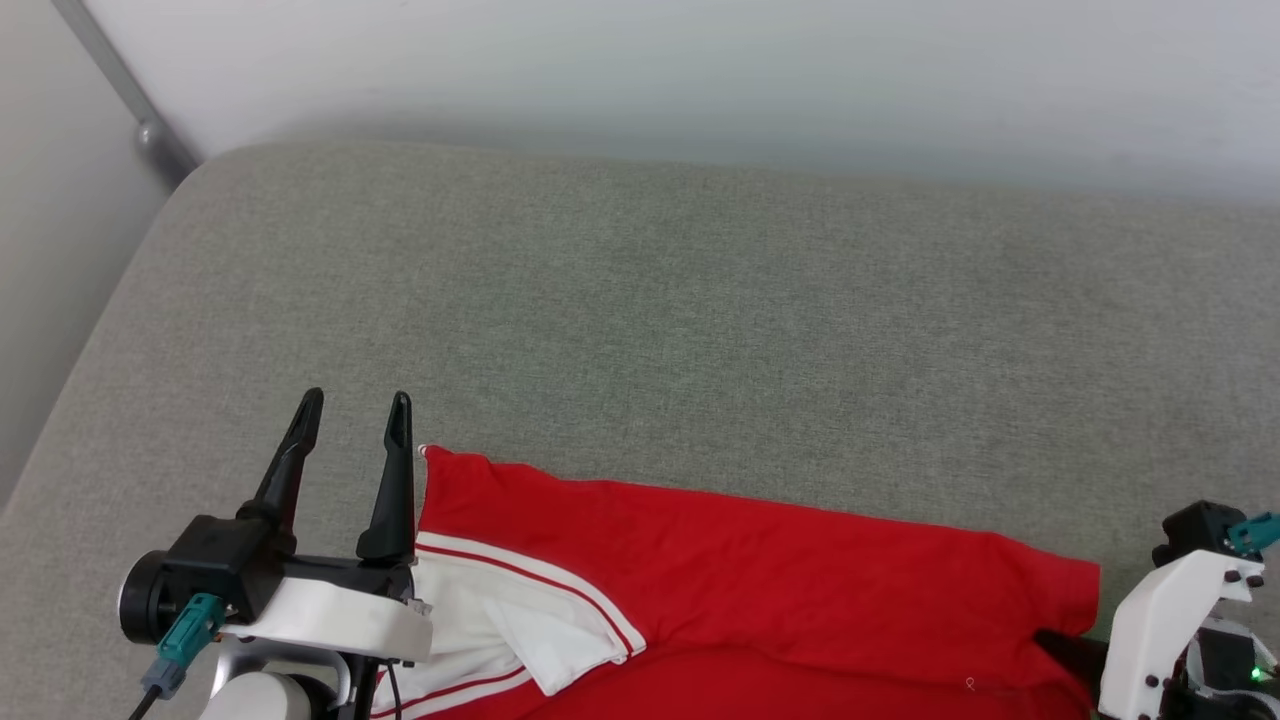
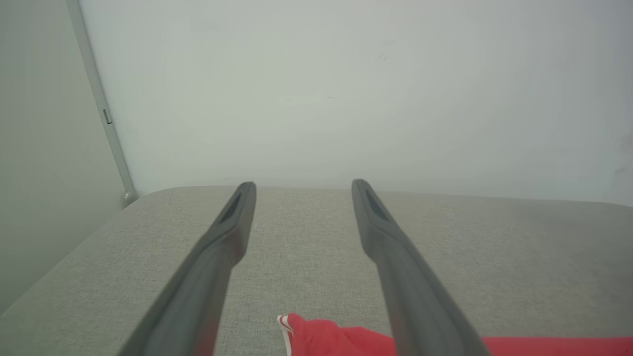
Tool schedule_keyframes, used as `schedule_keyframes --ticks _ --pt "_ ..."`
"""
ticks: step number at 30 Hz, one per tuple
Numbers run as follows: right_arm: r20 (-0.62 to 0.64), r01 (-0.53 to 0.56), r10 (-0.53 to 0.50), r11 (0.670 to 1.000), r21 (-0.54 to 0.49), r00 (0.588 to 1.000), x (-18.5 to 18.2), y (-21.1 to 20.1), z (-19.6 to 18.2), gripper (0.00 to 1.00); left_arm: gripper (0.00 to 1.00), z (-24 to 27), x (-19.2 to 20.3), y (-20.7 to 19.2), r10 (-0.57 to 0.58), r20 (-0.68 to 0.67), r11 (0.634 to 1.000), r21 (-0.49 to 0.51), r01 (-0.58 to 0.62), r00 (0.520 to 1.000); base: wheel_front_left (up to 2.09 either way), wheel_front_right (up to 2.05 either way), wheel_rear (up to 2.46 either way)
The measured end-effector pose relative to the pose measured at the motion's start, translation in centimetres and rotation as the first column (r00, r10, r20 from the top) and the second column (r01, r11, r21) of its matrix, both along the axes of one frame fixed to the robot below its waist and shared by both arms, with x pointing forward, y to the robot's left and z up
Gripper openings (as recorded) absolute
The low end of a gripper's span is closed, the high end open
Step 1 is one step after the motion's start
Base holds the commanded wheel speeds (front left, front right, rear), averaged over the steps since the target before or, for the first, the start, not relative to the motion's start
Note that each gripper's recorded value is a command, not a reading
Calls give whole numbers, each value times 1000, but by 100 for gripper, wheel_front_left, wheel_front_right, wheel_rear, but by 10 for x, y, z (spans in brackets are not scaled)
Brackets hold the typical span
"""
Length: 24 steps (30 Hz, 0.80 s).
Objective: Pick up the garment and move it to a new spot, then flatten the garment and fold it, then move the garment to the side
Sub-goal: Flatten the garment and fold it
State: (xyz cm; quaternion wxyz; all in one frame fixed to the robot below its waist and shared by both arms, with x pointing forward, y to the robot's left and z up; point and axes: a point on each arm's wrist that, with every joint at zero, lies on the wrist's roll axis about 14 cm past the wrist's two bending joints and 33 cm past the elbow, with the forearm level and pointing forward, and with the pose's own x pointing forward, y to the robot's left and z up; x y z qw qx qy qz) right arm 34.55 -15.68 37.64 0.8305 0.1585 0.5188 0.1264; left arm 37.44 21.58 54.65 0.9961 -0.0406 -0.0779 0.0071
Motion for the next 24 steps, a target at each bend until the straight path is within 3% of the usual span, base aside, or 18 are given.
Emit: schedule_keyframes --ticks 6,10,19,21,24 --pt "73 50 -46 998 -43 996 13 -28 19 0 100 2 1 -11 -34 6 999 1 34 999 0 0 0" --pt "92 142 -133 985 -99 987 13 -68 28 0 100 3 3 -19 -58 10 998 2 58 998 0 0 0" --pt "125 414 -397 891 -185 909 -7 -171 54 0 100 -1 10 -37 -114 0 993 -6 114 993 0 0 0" --pt "110 437 -424 887 -150 899 -8 -170 56 0 100 -2 12 -39 -120 -4 993 -7 120 993 0 0 0" --pt "23 418 -418 908 -17 908 -11 -135 48 0 100 -3 14 -43 -130 -7 991 -9 130 991 0 0 0"
